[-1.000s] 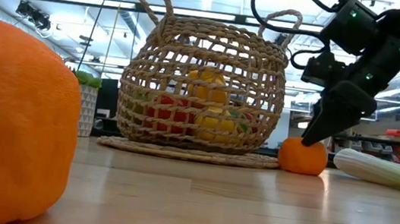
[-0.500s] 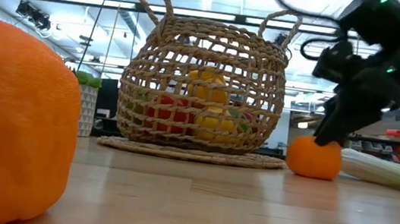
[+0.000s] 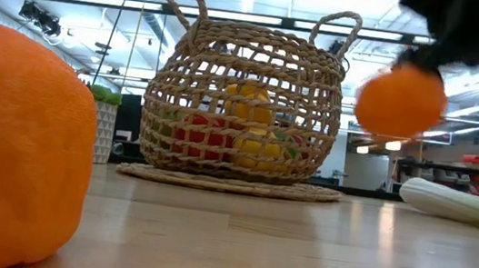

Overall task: Build produce basket
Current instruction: Put the orange into the basket

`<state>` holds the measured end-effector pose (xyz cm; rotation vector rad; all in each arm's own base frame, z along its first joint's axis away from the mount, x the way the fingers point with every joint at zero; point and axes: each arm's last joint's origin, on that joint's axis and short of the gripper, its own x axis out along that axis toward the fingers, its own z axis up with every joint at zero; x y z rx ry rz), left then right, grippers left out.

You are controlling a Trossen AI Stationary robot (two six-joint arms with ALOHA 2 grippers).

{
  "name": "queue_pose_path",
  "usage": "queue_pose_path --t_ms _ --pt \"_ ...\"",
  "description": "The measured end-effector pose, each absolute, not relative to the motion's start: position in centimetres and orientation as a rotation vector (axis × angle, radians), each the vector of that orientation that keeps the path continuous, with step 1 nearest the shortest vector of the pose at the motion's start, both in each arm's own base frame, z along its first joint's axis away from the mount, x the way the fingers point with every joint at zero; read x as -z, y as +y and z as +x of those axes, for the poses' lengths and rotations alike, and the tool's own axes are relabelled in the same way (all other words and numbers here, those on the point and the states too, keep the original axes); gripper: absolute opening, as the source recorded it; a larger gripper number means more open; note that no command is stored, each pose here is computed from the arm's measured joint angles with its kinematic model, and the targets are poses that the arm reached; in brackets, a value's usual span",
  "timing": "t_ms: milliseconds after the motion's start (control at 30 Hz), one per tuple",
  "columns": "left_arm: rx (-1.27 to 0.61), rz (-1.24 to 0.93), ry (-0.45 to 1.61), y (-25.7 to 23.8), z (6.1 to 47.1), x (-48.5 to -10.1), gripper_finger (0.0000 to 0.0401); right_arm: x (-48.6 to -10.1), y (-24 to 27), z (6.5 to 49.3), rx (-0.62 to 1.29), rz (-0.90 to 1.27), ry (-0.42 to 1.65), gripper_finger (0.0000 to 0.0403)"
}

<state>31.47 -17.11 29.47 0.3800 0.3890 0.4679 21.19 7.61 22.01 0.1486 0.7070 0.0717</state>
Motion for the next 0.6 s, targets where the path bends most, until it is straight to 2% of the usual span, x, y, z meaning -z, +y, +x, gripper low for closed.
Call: queue_pose_path --t_ms 333,600 --pt "-0.468 0.380 0.392 -17.1 31.4 -29.5 0.0160 -31.8 7.7 22.4 -0.017 -0.129 0.398 0.0242" --pt "-0.469 0.377 0.390 -17.1 31.5 -29.5 0.0160 -33.7 5.3 23.6 0.110 -0.237 0.321 0.0242"
